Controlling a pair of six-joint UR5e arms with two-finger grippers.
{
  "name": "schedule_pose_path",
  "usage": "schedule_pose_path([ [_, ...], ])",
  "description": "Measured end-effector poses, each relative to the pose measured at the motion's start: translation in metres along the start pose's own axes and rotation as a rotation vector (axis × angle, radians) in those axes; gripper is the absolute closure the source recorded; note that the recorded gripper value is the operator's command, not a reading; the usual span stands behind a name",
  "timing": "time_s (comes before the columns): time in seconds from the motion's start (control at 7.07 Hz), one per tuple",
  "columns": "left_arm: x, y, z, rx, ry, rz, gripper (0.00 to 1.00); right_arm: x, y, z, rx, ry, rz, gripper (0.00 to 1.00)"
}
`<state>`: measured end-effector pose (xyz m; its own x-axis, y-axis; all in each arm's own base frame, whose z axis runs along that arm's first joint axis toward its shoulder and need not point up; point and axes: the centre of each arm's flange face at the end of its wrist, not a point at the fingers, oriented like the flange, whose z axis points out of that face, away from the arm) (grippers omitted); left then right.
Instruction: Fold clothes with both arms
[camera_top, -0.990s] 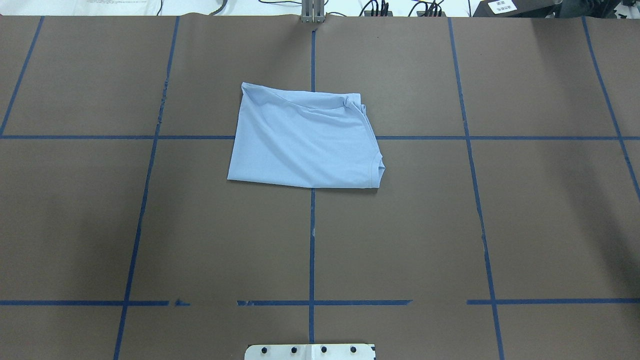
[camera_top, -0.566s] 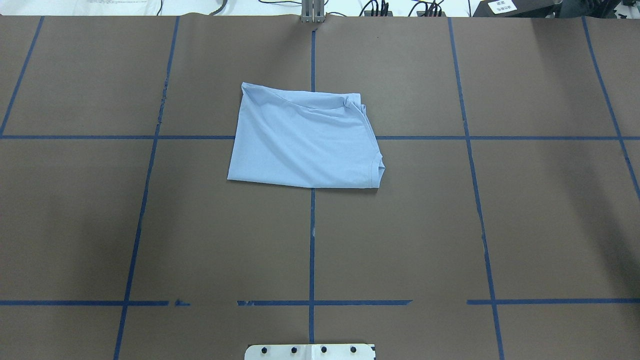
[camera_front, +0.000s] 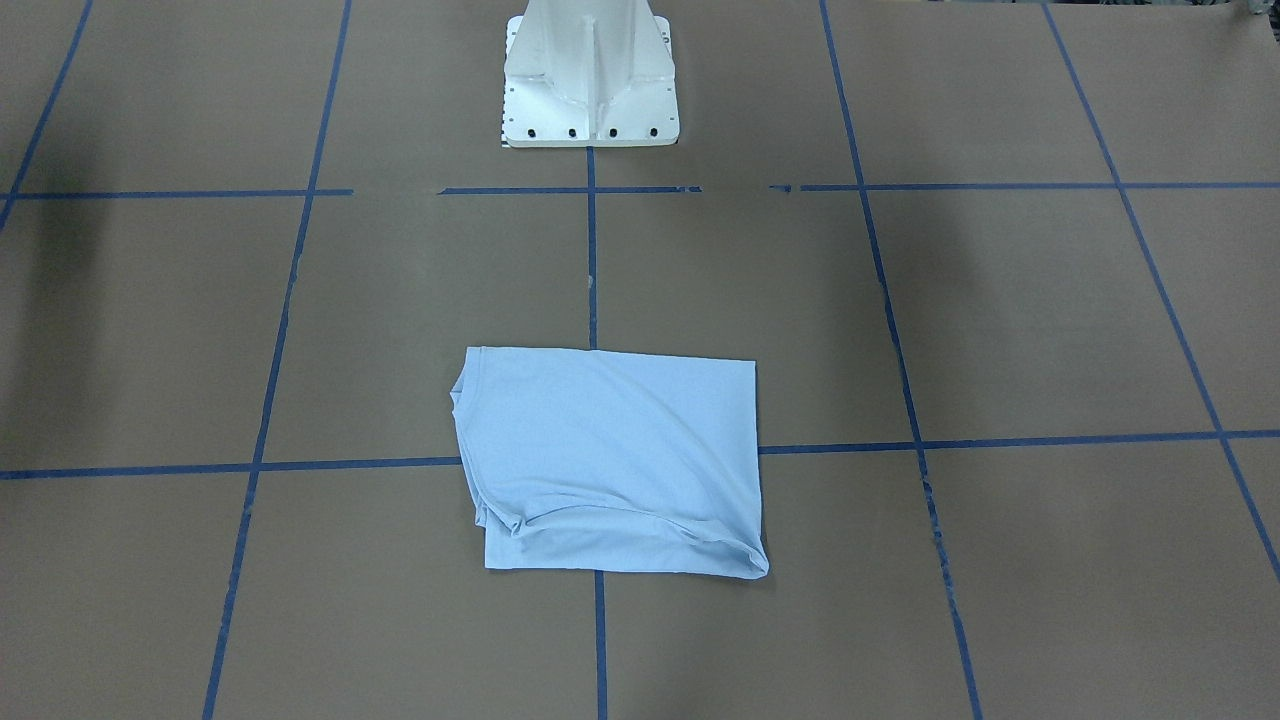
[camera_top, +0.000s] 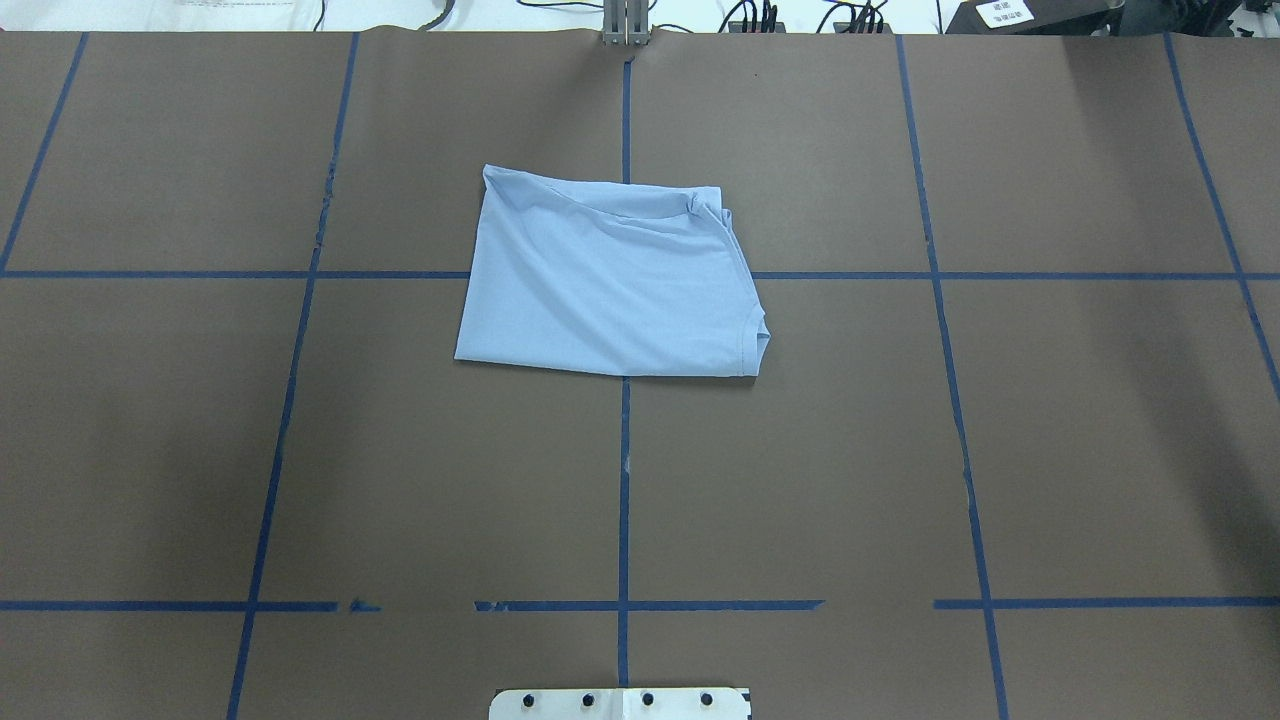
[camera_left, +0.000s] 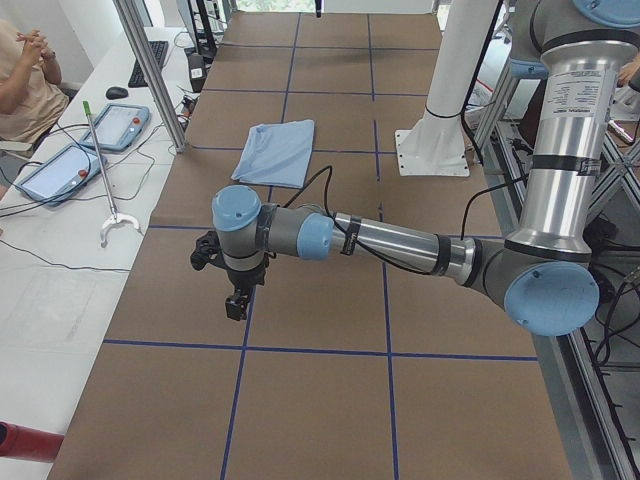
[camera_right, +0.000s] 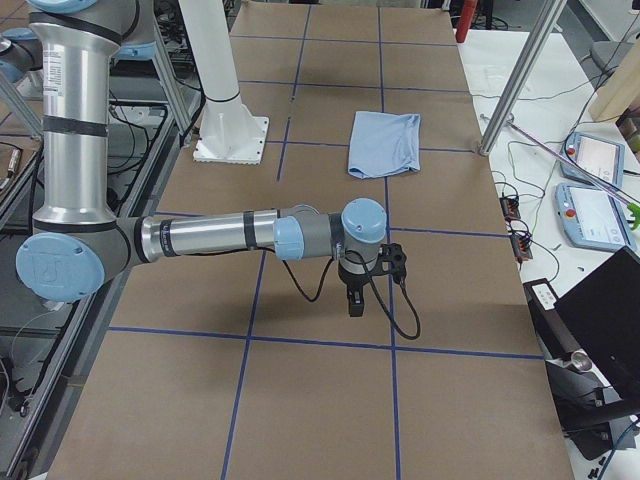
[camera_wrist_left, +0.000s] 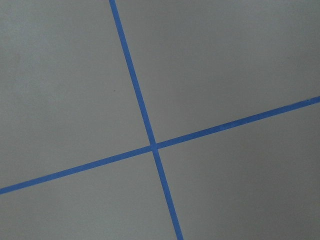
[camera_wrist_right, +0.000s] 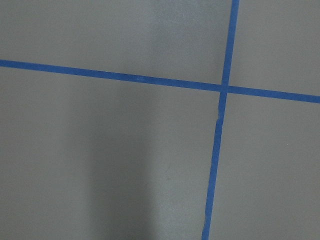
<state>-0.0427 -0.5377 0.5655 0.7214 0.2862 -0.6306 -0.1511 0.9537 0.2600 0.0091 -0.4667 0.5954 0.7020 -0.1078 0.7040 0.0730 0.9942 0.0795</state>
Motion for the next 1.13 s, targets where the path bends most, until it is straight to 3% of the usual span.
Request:
schedule_pose_path([
  [1.13,0.0063,-0.0031,0.0026,-0.002,0.002,0.013,0.00,-0.0036,-0.0005,0.0047,-0.008,-0.002,-0.013,0.00],
])
